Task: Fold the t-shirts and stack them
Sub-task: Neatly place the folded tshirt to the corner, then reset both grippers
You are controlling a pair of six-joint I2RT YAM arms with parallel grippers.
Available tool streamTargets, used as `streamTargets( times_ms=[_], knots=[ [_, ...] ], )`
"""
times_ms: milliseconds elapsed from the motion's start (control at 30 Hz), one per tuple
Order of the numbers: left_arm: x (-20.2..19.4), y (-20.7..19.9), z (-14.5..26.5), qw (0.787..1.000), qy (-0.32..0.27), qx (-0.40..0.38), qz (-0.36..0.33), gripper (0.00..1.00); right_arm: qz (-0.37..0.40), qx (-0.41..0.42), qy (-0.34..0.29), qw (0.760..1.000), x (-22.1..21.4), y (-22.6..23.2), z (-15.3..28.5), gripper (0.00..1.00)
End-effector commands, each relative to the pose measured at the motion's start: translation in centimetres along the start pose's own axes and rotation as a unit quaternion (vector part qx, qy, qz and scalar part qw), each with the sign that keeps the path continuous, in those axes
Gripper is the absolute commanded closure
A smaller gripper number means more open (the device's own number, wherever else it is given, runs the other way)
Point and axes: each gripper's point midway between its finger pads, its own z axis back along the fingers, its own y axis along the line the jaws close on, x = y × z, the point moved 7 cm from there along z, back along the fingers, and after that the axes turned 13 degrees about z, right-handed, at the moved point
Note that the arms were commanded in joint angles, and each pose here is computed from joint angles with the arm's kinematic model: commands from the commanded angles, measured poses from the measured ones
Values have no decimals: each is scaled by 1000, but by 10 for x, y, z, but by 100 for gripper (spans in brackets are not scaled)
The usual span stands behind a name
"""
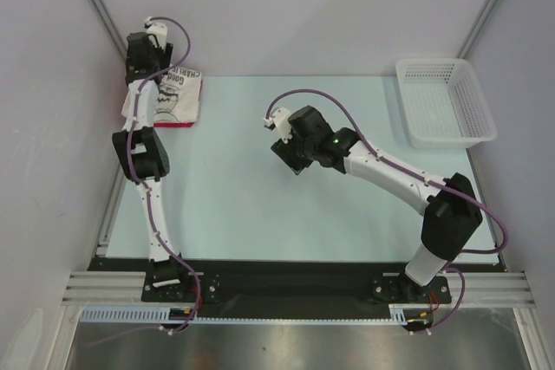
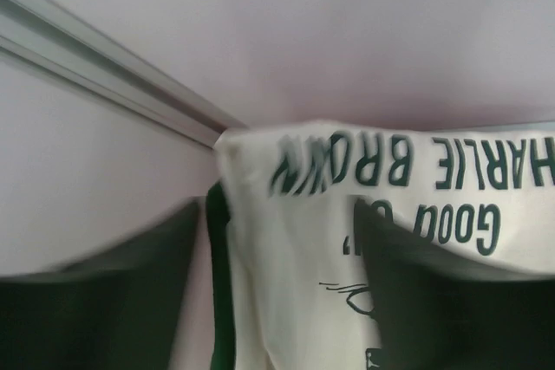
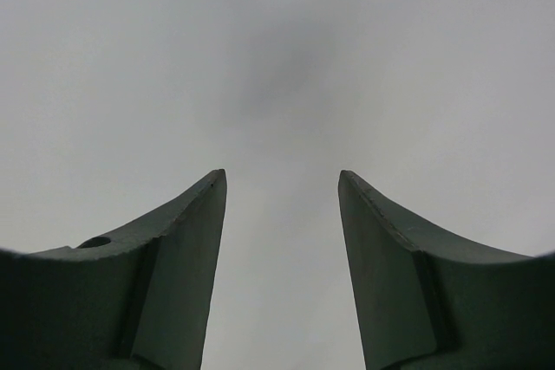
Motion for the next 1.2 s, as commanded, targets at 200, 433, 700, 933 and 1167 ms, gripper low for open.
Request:
streamTargets(
  times_ms=[200, 433, 700, 933, 1167],
  knots=[
    [114, -6, 96, 981, -102, 56, 155, 0, -182, -11, -80, 980, 6, -20, 31, 39],
    [113, -202, 246, 950, -13, -233, 208, 0, -399, -33, -178, 899, -44, -25, 64, 39],
    [28, -283, 438, 808, 86, -506, 290, 0, -605, -43, -237, 759, -123, 13, 75, 29],
    [-86, -255, 508, 600, 174, -584, 519, 0, -730, -31, -291, 618, -183, 51, 79, 22],
    [-164, -214, 529, 482, 173, -546, 663, 0, -779, -6, -299, 551, -212, 73, 75, 0]
  ],
)
